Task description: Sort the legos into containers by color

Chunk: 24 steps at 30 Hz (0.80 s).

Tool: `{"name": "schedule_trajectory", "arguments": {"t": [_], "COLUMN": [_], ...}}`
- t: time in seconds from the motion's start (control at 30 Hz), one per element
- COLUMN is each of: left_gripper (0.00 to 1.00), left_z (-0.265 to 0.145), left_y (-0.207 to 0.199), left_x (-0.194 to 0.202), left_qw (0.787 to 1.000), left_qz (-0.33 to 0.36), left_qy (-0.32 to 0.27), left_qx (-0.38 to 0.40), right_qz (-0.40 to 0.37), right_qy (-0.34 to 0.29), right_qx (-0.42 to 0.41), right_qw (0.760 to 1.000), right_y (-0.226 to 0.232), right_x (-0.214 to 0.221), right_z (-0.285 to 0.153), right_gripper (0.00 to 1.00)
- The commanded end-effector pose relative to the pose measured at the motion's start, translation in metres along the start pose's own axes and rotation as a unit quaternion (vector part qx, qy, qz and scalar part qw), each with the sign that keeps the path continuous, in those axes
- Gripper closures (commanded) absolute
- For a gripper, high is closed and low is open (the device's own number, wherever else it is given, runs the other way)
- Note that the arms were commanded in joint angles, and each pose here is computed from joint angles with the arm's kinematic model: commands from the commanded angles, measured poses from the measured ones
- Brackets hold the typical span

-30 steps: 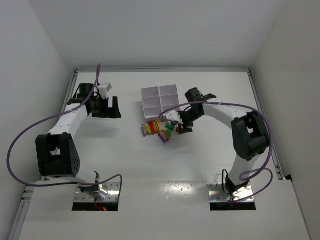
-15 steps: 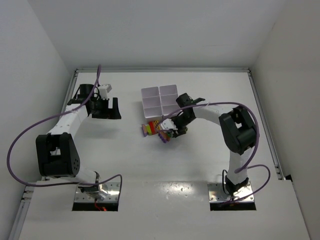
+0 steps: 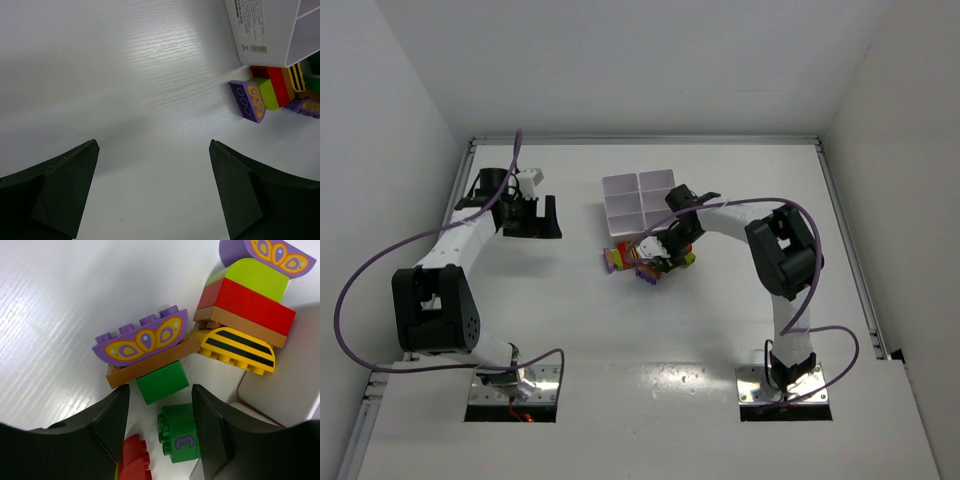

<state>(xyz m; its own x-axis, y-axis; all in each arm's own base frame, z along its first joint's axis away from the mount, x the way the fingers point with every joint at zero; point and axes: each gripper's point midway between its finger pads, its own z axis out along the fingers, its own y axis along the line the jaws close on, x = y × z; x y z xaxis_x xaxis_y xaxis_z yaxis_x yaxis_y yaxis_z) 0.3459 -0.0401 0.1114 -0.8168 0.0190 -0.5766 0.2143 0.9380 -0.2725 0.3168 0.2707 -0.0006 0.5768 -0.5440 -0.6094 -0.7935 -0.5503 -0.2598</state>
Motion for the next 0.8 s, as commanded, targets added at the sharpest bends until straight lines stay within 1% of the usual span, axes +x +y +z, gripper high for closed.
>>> {"name": "schedule_trajectory", "arguments": {"t": [0.0,0.13,0.33,0.37,0.47,0.57,0.67,0.7,0.73,0.77], "left_gripper": [0.01,0.01,0.01,0.01,0.01,0.01,0.01,0.01,0.01,0.01], "left_z": [-0.001,0.001,0.004,0.004,0.004,0.005,0.005,0.006,0.003,0.002], "left_y": [0.003,0.004,0.002,0.001,0.001,-0.001,-0.001,-0.005,-0.008,-0.012], "left_x": [-0.006,-0.005,-0.003,-0.003,-0.003,0.001,0.001,0.004,0.001,0.009], "left_qw": [1.000,1.000,1.000,1.000,1.000,1.000,1.000,1.000,1.000,0.999], "left_qz": [0.007,0.006,0.004,0.004,0.004,0.002,0.002,0.000,0.002,0.001], "left_qy": [-0.007,-0.003,0.001,0.000,0.000,0.004,0.004,0.007,0.001,0.004], "left_qx": [-0.004,-0.004,0.003,0.007,0.007,0.012,0.012,0.025,0.031,0.039], "right_qz": [-0.034,-0.044,-0.055,-0.065,-0.065,-0.068,-0.065,-0.068,-0.068,-0.071], "right_qy": [-0.023,-0.030,-0.033,-0.032,-0.032,-0.033,-0.034,-0.035,-0.035,-0.035], "right_qx": [-0.006,-0.012,-0.028,-0.021,-0.021,-0.024,-0.028,-0.031,-0.031,-0.028], "right_qw": [0.999,0.999,0.998,0.997,0.997,0.997,0.997,0.997,0.997,0.996], "right_y": [-0.008,-0.005,0.013,0.009,0.011,0.014,0.016,0.017,0.017,0.016], "right_x": [-0.016,-0.021,-0.021,-0.023,-0.024,-0.026,-0.026,-0.029,-0.032,-0.033], "right_z": [0.002,0.005,0.007,0.005,0.003,0.007,0.007,0.009,0.006,0.004], "right_gripper": [0.47,0.50,0.49,0.49,0.47,0.51,0.63,0.77,0.85,0.91]}}
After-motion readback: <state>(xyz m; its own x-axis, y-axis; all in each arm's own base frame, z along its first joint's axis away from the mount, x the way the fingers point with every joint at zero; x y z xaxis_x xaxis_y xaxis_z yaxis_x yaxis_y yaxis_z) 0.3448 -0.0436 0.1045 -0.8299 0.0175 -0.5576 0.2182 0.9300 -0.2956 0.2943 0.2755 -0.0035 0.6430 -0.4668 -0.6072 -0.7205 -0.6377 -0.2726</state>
